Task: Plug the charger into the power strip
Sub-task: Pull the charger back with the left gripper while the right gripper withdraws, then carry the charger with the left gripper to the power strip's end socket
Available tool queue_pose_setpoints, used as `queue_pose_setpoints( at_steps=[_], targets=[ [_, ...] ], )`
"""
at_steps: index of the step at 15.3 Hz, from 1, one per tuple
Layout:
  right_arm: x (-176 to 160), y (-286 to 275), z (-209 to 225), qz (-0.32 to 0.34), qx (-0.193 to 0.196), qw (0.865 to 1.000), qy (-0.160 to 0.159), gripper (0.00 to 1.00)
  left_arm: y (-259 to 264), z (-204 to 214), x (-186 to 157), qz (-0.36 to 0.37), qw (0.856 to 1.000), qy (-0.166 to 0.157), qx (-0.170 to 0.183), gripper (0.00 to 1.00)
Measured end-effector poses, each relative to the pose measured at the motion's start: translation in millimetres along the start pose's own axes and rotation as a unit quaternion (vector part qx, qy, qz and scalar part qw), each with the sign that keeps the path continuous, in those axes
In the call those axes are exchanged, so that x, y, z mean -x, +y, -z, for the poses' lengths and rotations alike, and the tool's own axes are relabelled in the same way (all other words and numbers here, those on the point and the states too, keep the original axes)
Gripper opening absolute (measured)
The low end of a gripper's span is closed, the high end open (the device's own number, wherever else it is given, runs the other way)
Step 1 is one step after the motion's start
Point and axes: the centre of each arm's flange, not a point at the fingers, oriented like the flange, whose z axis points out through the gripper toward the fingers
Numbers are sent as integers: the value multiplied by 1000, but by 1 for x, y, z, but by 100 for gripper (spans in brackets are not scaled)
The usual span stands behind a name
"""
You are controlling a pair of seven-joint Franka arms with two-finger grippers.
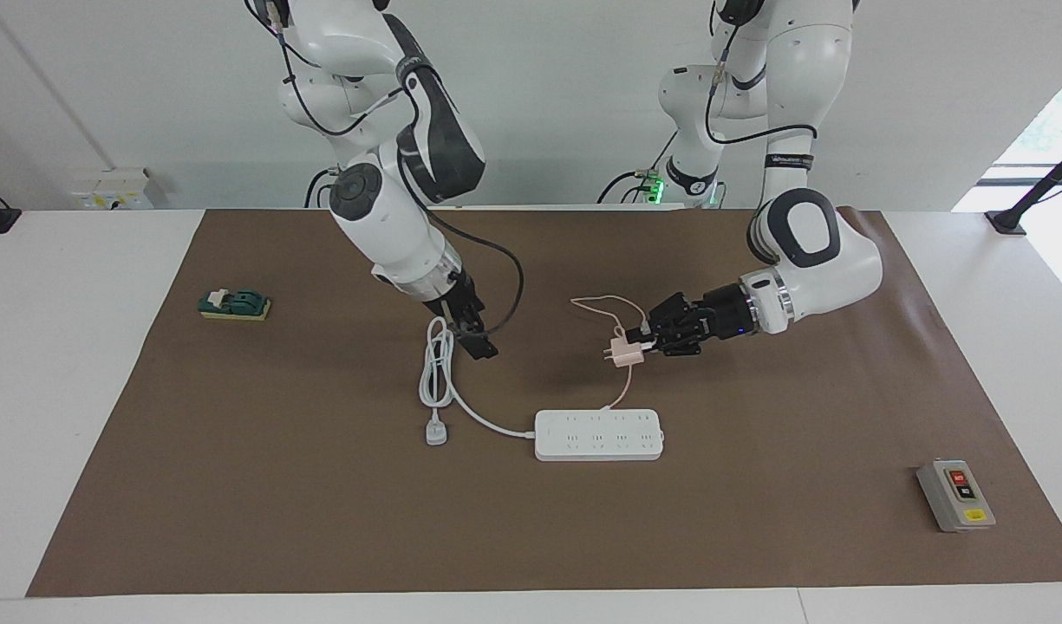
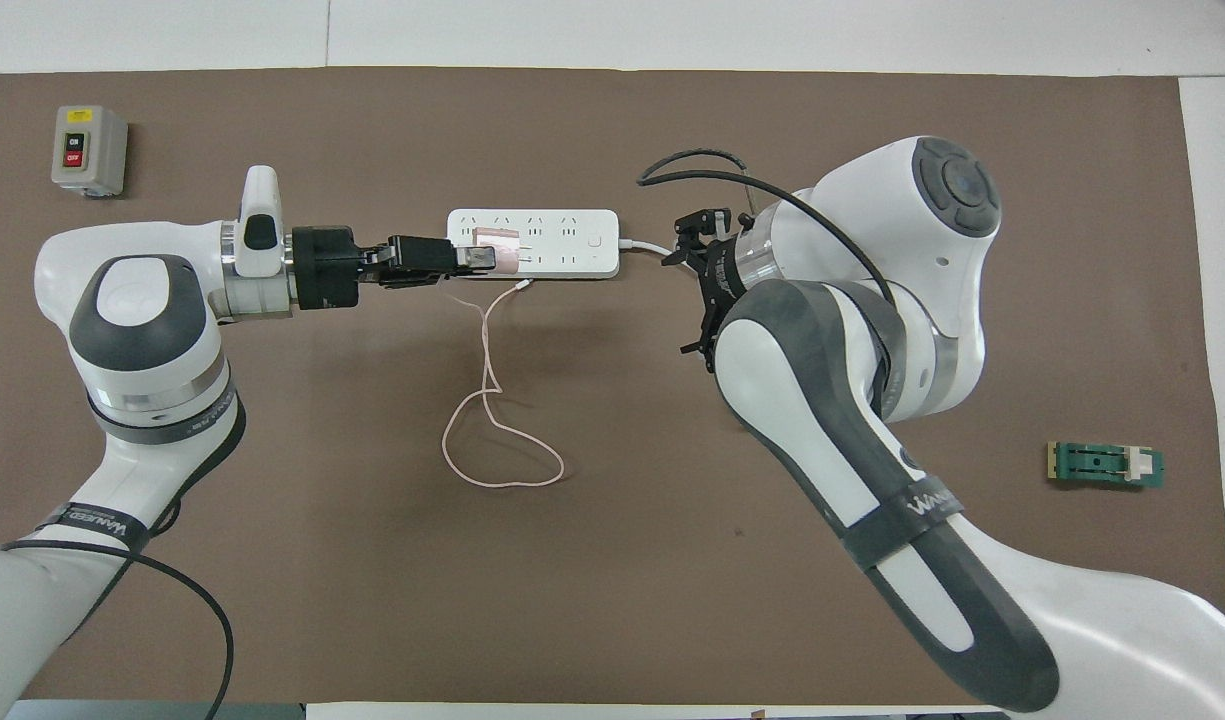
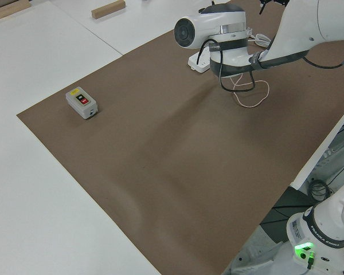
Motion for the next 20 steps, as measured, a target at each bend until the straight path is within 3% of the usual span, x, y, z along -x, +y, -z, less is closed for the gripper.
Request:
queue_pose_setpoints(
  at_steps=[6,8,12,15,17,20],
  targets=[
    [-95,48,83,177,57,982,38,100,28,74,-2,59,987,-27,-147,31],
    [-112,65,105,238,78,967,44,100,37,93,2,77,977,-39,-196,31],
    [-111,99,151,347,110,930,55,100,77,140,-5,92,946,-41,-307,31],
    [-119,111,171,416,113,900,62,100,115,154,-4,100,932,-53,-345,31],
    [-125,112,173,436,116,890,66,100,125,151,-1,106,923,-61,-366,31],
    [-133,104,169,468,132,868,98,100,130,142,1,102,916,-66,-382,31]
  ],
)
